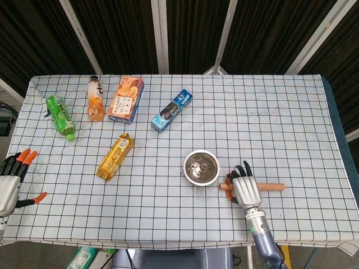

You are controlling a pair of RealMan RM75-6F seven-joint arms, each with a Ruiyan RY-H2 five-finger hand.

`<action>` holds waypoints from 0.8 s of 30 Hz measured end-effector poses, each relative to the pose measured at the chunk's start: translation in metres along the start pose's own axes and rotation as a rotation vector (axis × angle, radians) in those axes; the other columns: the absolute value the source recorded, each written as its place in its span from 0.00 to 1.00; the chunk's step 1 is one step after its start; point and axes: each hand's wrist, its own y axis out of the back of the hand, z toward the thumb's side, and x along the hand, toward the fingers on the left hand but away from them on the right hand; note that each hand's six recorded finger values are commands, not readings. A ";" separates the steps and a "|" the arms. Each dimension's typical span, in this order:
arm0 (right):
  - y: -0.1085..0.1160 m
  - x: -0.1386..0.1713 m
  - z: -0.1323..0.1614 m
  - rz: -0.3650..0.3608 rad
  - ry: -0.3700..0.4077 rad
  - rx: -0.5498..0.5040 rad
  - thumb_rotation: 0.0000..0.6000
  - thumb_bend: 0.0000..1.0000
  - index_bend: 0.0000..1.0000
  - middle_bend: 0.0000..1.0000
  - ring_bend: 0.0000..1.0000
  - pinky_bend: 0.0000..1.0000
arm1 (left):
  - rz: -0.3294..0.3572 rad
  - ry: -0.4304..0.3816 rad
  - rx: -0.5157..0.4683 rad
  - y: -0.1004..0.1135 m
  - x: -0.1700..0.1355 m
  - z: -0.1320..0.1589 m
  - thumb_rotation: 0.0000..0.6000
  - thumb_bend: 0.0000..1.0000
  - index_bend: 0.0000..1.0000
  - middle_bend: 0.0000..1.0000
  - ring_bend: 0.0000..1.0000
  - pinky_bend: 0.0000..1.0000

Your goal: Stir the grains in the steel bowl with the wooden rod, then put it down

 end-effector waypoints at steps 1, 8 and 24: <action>0.000 0.000 0.000 0.001 -0.001 0.002 1.00 0.43 0.54 0.46 0.21 0.00 | 0.000 0.000 0.000 0.000 0.000 0.000 1.00 0.02 0.00 0.00 0.00 0.00; 0.000 0.002 -0.003 0.003 -0.006 0.010 1.00 0.48 0.63 0.51 0.24 0.00 | 0.002 0.000 0.000 0.000 0.000 0.000 1.00 0.02 0.00 0.00 0.00 0.00; 0.005 0.008 -0.012 0.007 -0.008 0.010 1.00 0.55 0.72 0.60 0.46 0.00 | 0.006 0.006 0.002 0.001 -0.001 -0.001 1.00 0.02 0.00 0.00 0.00 0.00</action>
